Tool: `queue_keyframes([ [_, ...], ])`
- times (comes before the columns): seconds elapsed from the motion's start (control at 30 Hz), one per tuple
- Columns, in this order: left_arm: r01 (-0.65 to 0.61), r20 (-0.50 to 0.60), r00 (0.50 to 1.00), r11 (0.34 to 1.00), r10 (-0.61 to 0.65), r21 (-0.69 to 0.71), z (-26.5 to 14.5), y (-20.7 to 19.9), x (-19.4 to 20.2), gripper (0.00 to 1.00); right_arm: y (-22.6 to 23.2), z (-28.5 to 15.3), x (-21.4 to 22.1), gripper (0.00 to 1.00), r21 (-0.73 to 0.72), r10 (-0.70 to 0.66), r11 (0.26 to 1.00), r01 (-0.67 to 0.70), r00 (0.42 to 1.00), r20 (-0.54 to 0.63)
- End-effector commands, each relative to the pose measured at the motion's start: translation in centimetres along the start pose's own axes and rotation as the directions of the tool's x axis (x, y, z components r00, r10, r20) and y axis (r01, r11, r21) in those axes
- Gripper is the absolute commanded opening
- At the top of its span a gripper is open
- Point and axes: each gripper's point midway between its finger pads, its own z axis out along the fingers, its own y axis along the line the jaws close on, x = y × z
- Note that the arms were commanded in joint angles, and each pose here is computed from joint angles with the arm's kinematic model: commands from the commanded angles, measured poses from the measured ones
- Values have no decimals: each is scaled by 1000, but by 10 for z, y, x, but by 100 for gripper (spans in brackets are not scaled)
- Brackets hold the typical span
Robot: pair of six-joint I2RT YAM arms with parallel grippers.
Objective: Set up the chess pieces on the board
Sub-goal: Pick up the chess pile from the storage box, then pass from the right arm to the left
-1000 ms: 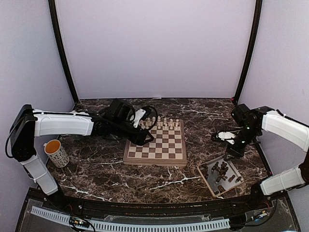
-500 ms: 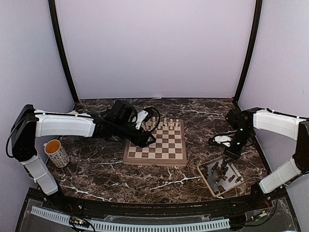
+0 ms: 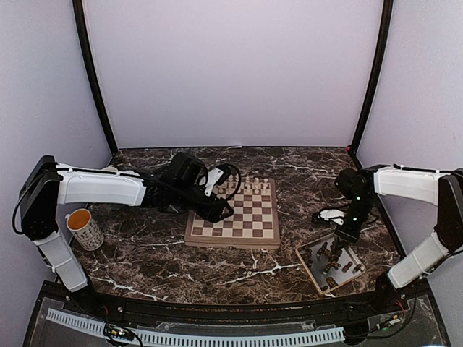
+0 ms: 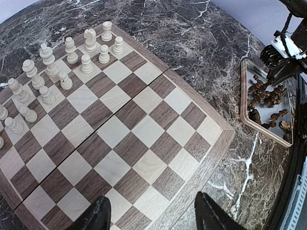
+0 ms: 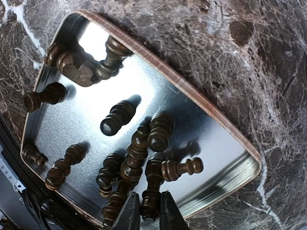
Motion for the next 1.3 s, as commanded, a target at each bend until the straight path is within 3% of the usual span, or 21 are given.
queue_keyframes([
  [0.0, -13, 33, 999, 1000, 12, 11, -2, -6, -13, 62, 1, 1, 3, 9, -7, 17, 1000, -17, 1000, -12],
  [0.13, -13, 27, 1000, 1000, 13, 14, 0, -6, -10, 62, 1, -11, -2, 0, 1, 3, 1000, -3, 1000, 13],
  [0.67, -32, 38, 999, 998, 30, 45, 3, -11, -7, 62, 6, -51, -24, 0, 23, -37, 999, 35, 990, 135],
  [0.87, -96, 149, 986, 985, 75, 142, -3, -30, -8, 63, 19, -67, -47, 0, -31, -73, 996, 83, 967, 242],
  [0.9, -98, 221, 974, 979, 58, 177, -6, -36, -13, 69, 28, -76, -66, 0, -33, -124, 990, 140, 945, 302],
  [1.1, 140, 75, 984, 966, -160, 217, 19, -37, -28, 71, 36, -82, -104, 0, 34, -259, 964, 263, 908, 330],
  [1.27, 327, -26, 940, 873, -341, 360, 29, -51, -38, 66, 43, -90, -138, 0, 50, -347, 935, 351, 873, 342],
])
